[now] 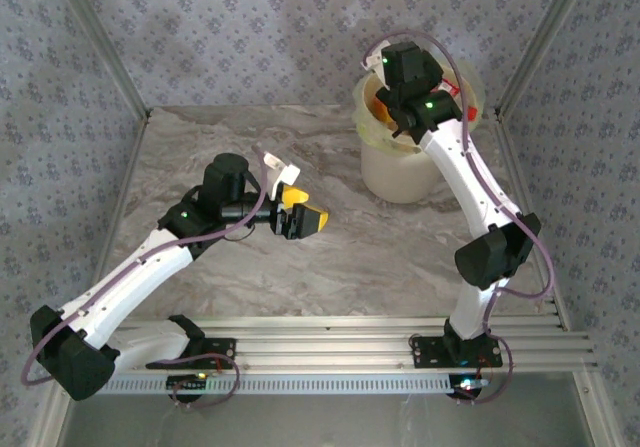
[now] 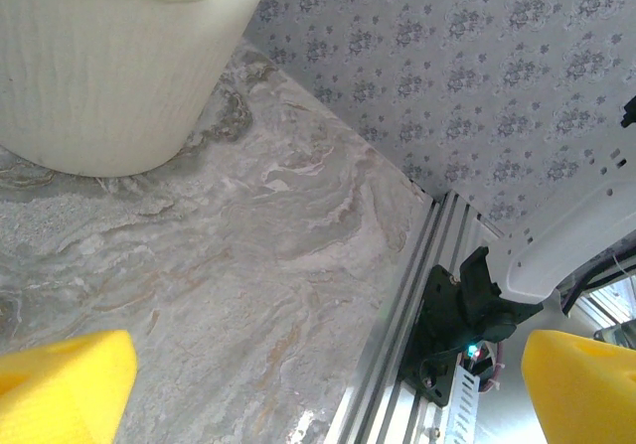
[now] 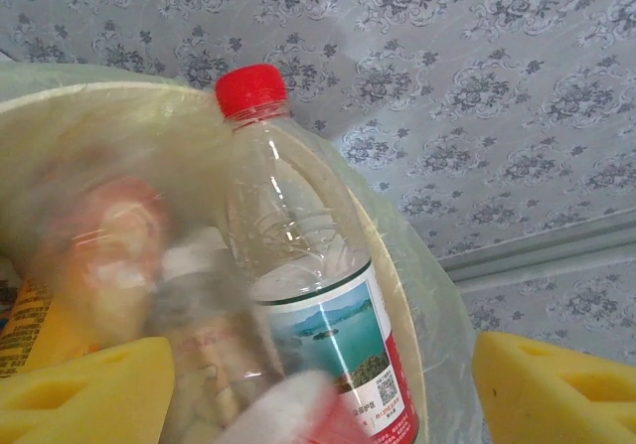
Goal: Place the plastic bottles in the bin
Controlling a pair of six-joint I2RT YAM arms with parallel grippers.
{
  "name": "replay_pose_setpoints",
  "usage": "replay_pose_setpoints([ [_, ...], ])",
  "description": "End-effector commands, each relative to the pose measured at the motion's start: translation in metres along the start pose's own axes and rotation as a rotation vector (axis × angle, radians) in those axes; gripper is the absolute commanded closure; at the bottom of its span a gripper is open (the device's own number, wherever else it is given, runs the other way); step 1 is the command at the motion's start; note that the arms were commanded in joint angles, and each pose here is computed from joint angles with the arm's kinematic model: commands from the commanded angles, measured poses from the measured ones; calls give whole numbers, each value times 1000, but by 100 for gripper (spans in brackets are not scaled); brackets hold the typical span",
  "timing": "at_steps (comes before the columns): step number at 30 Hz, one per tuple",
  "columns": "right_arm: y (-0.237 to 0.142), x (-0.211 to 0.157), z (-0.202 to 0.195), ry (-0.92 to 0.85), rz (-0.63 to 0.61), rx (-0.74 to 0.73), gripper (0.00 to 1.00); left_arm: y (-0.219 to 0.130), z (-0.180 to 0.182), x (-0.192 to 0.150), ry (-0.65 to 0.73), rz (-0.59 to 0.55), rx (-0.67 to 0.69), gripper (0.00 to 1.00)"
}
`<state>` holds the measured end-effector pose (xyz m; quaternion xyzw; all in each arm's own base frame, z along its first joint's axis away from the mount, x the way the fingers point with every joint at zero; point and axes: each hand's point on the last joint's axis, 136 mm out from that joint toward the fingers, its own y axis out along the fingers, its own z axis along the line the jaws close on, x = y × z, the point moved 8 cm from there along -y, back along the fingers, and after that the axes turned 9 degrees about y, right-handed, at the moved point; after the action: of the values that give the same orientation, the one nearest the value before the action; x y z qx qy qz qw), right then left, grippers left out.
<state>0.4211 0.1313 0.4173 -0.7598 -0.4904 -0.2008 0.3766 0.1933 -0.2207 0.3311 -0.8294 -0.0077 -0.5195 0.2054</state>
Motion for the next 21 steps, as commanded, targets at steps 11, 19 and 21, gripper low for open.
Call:
replay_pose_setpoints([
  [11,-37,2,-12,175,-49,160,12,-5,1,5,60,-18,64,0],
  [19,-75,-10,-19,351,-116,299,5,-20,10,12,101,-23,266,0],
  [21,-85,-14,-21,395,-133,328,0,-24,12,12,104,-33,301,0],
])
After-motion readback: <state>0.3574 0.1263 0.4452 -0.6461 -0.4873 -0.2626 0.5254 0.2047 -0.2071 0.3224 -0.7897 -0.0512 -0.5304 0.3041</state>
